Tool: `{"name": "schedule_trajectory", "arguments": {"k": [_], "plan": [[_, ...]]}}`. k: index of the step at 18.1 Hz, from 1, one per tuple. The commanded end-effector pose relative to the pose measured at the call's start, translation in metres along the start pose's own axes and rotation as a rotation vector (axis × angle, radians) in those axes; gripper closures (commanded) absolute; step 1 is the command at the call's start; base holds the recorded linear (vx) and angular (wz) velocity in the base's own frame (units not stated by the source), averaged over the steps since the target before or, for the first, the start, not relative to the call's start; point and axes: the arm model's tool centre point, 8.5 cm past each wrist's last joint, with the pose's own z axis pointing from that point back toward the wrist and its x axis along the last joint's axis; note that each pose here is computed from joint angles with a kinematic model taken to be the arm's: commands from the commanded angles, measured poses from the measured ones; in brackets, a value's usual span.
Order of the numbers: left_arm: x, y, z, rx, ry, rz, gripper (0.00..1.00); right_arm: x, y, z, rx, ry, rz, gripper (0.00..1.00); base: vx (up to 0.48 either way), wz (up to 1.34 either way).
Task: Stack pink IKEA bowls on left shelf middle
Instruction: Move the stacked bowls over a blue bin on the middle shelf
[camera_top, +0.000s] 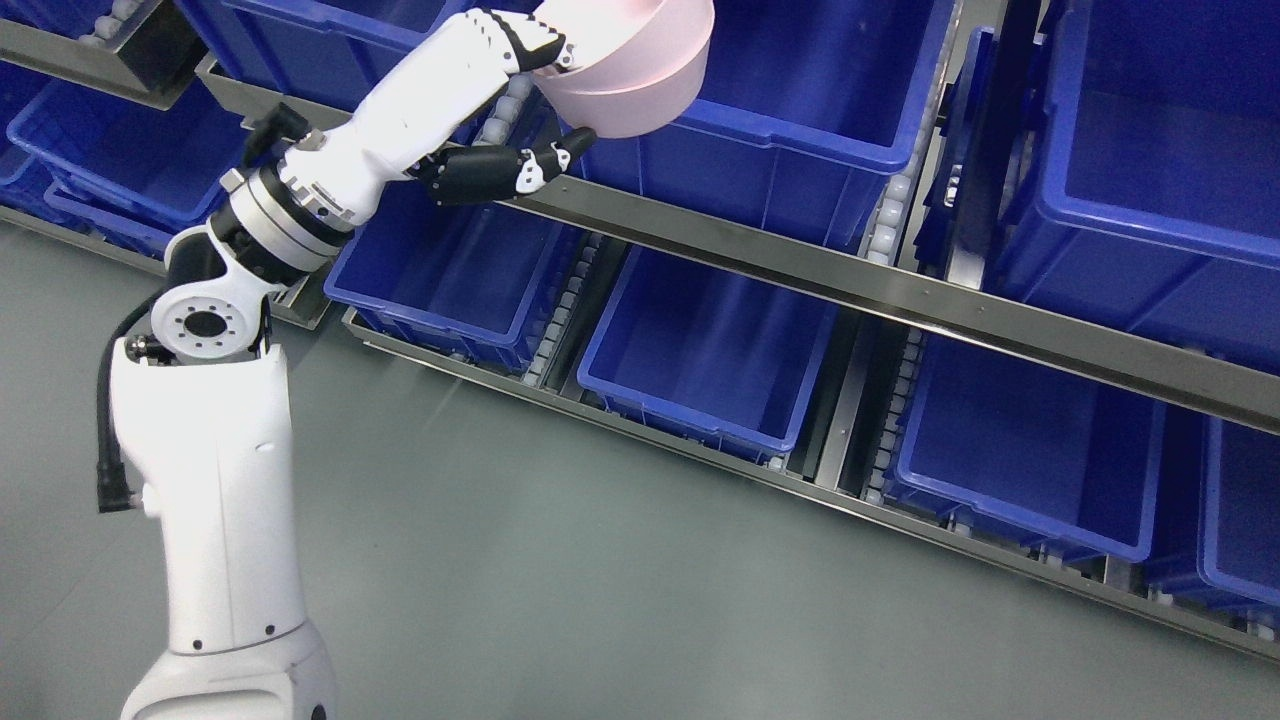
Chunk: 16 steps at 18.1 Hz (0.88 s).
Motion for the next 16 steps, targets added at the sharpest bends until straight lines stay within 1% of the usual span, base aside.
{"name": "schedule_trajectory", "arguments": {"k": [1,4,6,10,12,14,16], "plan": [[0.0,0.027,-0.015,-0.006,0.0,-0.066,0.95,-0.007,-0.011,-0.001,-0.018,-0.006,-0.011,0.0,0.179,-0.14],[-0.004,0.02,-0.039,-0.082,0.016,-0.067,0.95,-0.007,-0.011,-0.001,-0.018,-0.006,-0.011,0.0,0.173,-0.17],[-0.018,0.004,-0.044,-0.156,0.063,-0.063,0.95,-0.007,-0.011,-0.001,-0.018,-0.006,-0.011,0.0,0.195,-0.25],[-0.044,-0.002,-0.057,-0.238,0.143,-0.061,0.95,-0.007,-0.011,-0.001,-0.018,-0.004,-0.011,0.0,0.221,-0.28],[-0.063,-0.016,-0.052,-0.296,0.231,-0.028,0.95,-0.007,-0.011,-0.001,-0.018,-0.006,-0.012,0.0,0.186,-0.24],[-0.08,-0.01,-0.03,-0.329,0.309,-0.028,0.95,-0.007,-0.011,-0.001,-0.018,-0.006,-0.011,0.0,0.132,-0.19],[-0.094,-0.005,-0.012,-0.355,0.36,-0.03,0.95,-0.007,-0.011,-0.001,-0.018,-0.006,-0.011,0.0,0.146,-0.14]]}}
